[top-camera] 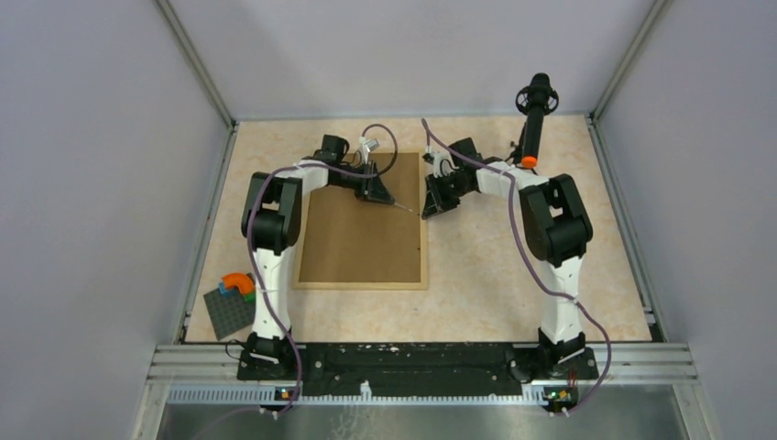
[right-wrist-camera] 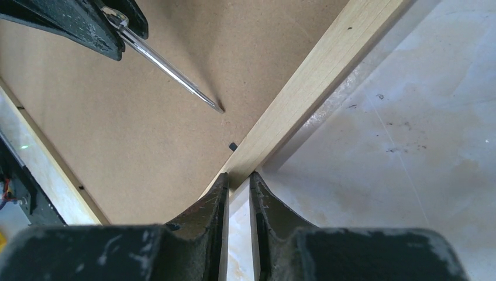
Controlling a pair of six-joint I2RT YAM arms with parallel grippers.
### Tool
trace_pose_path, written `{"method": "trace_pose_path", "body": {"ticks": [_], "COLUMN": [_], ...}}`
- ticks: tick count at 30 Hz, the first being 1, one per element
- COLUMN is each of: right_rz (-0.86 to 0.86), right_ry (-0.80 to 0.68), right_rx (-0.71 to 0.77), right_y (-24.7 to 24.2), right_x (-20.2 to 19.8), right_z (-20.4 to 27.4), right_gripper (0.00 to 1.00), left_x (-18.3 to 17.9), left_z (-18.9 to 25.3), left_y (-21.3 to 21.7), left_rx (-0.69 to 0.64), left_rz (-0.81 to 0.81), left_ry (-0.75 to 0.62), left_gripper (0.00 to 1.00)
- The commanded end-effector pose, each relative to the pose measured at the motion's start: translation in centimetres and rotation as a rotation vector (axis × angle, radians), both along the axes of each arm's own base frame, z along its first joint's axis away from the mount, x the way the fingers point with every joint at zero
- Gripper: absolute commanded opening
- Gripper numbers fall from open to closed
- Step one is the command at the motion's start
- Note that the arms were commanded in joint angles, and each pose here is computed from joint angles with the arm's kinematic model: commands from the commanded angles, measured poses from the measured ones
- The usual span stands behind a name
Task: Take the photo out of the frame
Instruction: Release the photo frame item from the photo frame.
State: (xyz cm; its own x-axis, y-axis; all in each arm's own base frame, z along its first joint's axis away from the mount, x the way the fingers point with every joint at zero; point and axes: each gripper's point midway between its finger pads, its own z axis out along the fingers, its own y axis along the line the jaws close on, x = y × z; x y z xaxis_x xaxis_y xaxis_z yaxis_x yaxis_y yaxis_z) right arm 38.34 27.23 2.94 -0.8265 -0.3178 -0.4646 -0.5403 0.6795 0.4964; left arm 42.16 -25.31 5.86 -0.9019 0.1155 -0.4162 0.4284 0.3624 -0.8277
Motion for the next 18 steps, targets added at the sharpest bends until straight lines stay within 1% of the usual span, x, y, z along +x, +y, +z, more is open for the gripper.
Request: {"method": "trace_pose_path", "body": {"ticks": [1,9,12,18], "right_rz": [0.005,-0.004,-0.012,-0.024], "right_ry": [-0.002,0.014,0.015,0.019], "right_rx": [-0.069,-0.092,-0.105,-0.128], "right_y": [-0.2,-0.4,-0.5,-0.7], "right_x": [0.1,0.1,0.3,0.6], "right_z": [-5.2,-6.1,-6.5,-7.1], "right_gripper": [0.15,0.15,0.14,0.13], "left_x": [-0.2,-2.1,-2.6,-3.2], "left_z": [-2.5,-5.0,-5.5,-5.3], "left_y": [-0.6,-1.8,-1.8,-1.9], "left_rx": [0.097,0.117,0.124,0.112], "left_rz": [-0.021,-0.067,-0.076,-0.104], "left_ry": [-0.029,0.063,0.091,0.102], "left_gripper": [0.0,0.0,0.0,0.0]}}
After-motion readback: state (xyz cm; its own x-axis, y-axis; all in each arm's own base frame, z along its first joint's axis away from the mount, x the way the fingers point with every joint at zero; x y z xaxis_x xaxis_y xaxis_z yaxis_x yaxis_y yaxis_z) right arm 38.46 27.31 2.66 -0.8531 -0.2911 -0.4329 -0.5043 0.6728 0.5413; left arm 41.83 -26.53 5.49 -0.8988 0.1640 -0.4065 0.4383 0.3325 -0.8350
